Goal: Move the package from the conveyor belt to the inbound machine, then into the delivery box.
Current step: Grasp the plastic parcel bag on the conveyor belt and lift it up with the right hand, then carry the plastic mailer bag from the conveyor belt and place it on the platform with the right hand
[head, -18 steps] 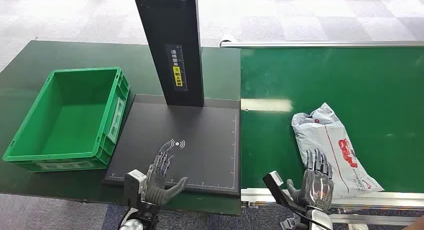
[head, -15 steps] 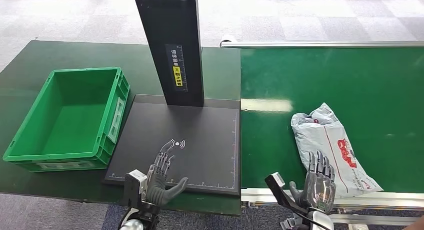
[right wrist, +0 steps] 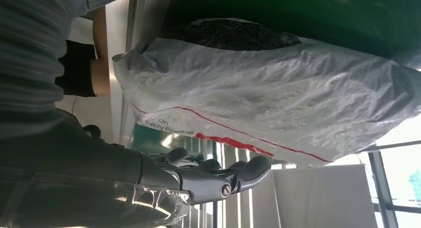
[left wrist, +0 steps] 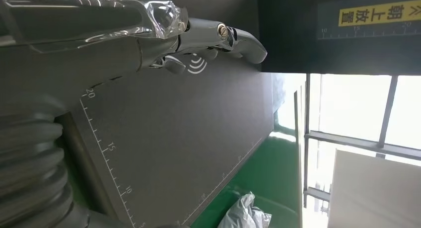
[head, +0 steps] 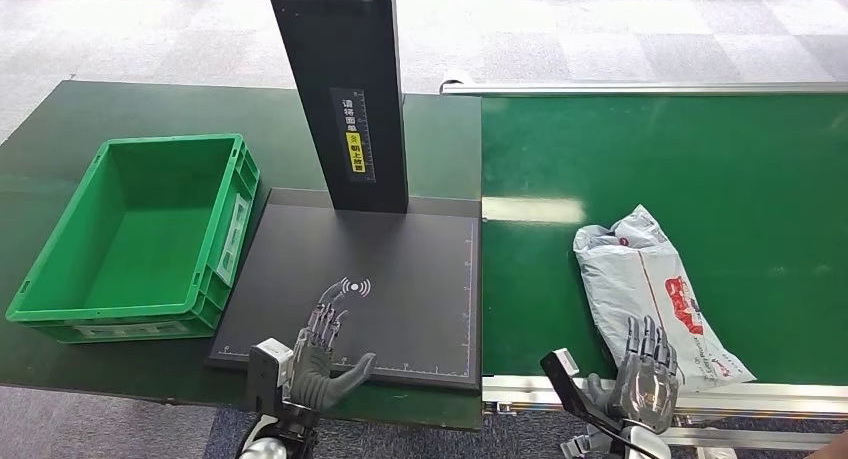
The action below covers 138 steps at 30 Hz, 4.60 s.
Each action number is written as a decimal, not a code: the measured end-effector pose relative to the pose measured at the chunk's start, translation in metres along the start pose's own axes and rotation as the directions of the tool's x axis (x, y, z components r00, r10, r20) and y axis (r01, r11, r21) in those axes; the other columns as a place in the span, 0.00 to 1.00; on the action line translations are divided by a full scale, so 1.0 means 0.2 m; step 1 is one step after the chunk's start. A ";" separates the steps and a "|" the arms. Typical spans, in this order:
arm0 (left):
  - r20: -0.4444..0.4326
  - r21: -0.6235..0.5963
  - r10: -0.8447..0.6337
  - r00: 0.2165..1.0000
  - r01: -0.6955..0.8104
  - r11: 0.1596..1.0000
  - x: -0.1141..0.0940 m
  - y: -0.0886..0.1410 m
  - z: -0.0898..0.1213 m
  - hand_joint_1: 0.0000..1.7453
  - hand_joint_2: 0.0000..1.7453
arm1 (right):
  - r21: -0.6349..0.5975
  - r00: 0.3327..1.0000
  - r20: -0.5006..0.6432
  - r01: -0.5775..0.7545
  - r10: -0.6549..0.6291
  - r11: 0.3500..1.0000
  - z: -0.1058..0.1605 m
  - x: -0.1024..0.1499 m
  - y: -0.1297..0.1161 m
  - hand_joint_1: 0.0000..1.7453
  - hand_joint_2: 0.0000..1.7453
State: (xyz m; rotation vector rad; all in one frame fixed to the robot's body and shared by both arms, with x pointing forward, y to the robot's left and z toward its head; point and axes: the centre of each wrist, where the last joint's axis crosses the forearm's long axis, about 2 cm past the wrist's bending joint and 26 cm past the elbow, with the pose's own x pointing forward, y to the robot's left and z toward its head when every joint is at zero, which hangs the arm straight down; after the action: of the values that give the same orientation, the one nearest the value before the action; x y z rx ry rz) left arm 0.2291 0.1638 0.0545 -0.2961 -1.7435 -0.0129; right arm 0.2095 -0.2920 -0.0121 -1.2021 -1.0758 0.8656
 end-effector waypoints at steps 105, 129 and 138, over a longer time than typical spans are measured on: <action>0.331 0.245 -0.359 0.873 0.288 0.926 0.37 0.41 -0.23 0.00 1.00 | 0.440 0.007 0.739 0.752 -0.674 0.490 -0.42 0.93 -1.10 1.00 1.00; 0.313 0.255 -0.355 0.881 0.282 0.925 0.36 0.46 -0.25 0.00 1.00 | 0.706 0.037 0.507 0.556 -0.861 0.439 -0.45 1.24 -0.80 1.00 1.00; 0.301 0.224 -0.338 0.892 0.278 0.934 0.34 0.44 -0.28 0.00 1.00 | 0.714 0.099 0.448 0.559 -0.889 0.422 -0.45 1.24 -0.67 1.00 1.00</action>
State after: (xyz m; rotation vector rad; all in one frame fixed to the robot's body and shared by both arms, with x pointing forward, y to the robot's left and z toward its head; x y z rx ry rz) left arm 0.2908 0.2527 0.1185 0.1222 -2.1020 -0.0418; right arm 0.3620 -0.1084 0.1613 0.3379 -1.9131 0.6689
